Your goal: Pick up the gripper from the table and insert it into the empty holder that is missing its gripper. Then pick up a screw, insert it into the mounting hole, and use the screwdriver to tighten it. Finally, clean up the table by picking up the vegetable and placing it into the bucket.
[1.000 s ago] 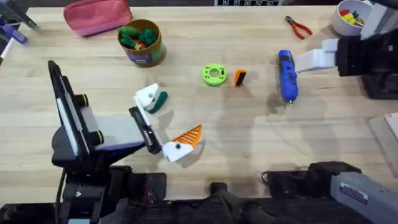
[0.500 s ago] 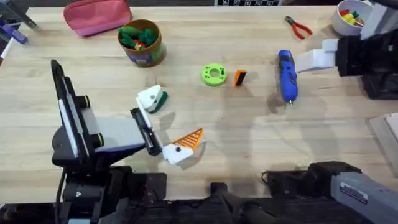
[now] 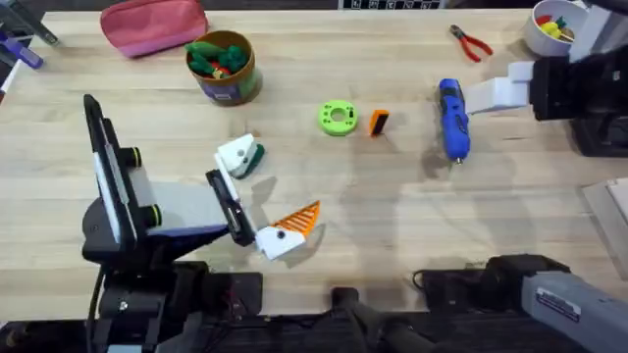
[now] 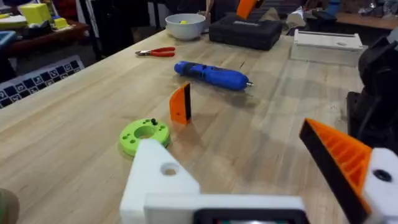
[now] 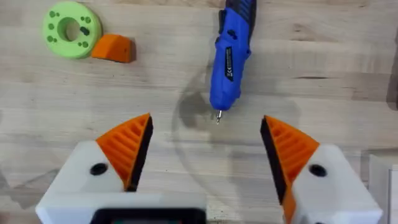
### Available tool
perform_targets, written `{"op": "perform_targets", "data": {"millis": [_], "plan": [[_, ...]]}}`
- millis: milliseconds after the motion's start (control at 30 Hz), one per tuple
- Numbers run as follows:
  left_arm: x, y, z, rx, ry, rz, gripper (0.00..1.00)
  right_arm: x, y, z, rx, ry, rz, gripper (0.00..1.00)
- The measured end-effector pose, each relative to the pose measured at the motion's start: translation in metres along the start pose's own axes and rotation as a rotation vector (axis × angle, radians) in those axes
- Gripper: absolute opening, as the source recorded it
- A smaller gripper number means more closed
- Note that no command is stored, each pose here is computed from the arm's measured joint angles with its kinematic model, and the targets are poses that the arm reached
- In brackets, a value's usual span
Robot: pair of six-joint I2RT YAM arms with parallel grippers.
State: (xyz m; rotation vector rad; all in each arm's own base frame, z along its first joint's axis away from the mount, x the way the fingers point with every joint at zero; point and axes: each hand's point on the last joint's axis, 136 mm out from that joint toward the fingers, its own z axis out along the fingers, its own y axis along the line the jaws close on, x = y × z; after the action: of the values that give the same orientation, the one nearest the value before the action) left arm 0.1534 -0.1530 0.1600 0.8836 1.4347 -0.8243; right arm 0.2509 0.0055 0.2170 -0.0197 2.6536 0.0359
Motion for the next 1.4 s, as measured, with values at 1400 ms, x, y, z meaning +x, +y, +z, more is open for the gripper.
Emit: {"op": "perform_targets", "data": {"millis": [1400], "plan": [[-0.0001, 0.0, 0.0, 0.0, 0.0, -0.034, 0.985, 0.0, 0.0, 0.0, 0.0, 0.0, 0.0, 0.994]]}}
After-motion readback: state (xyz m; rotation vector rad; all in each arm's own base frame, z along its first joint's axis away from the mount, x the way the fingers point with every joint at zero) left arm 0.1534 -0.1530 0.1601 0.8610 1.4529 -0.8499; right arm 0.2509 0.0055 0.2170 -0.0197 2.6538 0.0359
